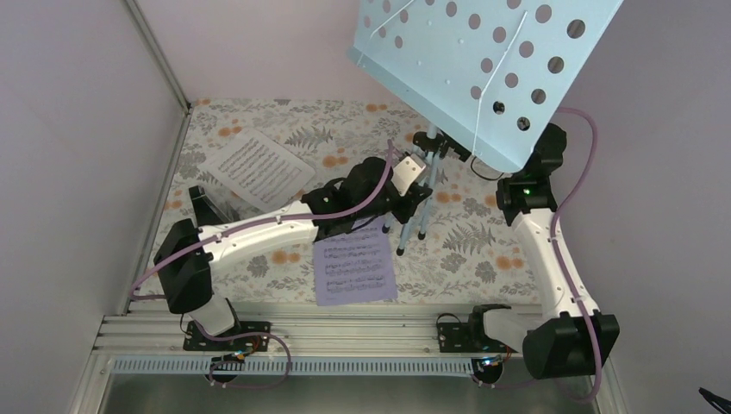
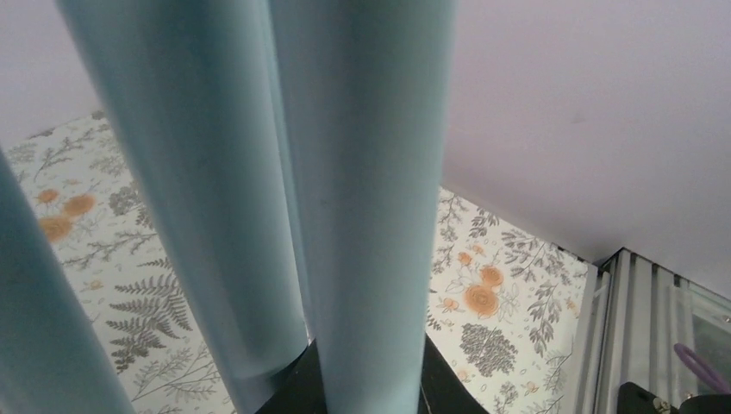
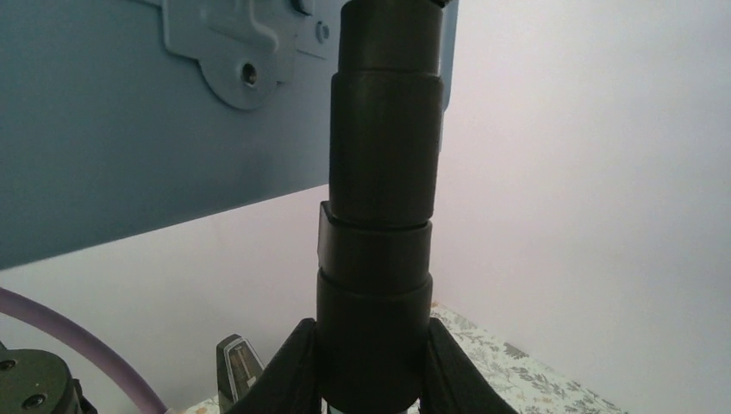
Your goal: Pack up the instrument practice props
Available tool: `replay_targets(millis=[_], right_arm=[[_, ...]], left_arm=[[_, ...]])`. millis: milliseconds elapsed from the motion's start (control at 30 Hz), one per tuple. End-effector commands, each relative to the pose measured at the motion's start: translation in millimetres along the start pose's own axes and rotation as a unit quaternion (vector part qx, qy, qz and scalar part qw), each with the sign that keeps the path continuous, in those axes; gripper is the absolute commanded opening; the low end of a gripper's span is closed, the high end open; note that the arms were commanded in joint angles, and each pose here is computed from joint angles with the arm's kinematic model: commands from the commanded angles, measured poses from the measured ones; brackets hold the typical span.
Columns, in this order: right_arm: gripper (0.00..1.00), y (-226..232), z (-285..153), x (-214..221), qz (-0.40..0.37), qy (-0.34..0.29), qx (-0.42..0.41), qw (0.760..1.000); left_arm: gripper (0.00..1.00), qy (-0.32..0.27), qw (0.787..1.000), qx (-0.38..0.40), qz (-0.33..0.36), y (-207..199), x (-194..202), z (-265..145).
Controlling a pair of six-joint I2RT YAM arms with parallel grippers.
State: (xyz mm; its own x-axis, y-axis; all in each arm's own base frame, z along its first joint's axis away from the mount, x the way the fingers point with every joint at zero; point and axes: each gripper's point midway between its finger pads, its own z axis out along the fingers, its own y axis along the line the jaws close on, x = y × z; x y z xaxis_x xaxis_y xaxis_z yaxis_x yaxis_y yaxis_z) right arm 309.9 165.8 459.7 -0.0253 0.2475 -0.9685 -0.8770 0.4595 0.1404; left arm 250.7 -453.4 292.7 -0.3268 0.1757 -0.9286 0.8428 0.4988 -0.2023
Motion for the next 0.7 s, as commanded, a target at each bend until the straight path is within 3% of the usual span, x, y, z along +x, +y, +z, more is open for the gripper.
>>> replay_targets(millis=[0,133,433,667], right_arm=[[0.04,12.0,-3.5,-12.6,-0.029,-0.014,0.002,0.999],[0.04,17.5,-7.6,-18.5,-0.021,-0.025,0.011,0.999],[0.04,16.4,-26.2,-10.0,0.001,-0.07,0.054,0.996],[0.04,14.1,-35.0,-10.0,-0.001,-0.09,0.08,0.993]], left_arm=[[0.02,-0.199,0.976,0.052,0.075,-44.3,-135.4,-64.7],[0.02,-0.193,0.976,0.059,0.077,-46.1,-131.1,-63.4],[0.12,-0.106,0.992,0.038,0.055,-23.1,-44.6,-23.7],[0.18,-0.064,0.996,0.034,0.051,-13.9,0.7,-6.3]])
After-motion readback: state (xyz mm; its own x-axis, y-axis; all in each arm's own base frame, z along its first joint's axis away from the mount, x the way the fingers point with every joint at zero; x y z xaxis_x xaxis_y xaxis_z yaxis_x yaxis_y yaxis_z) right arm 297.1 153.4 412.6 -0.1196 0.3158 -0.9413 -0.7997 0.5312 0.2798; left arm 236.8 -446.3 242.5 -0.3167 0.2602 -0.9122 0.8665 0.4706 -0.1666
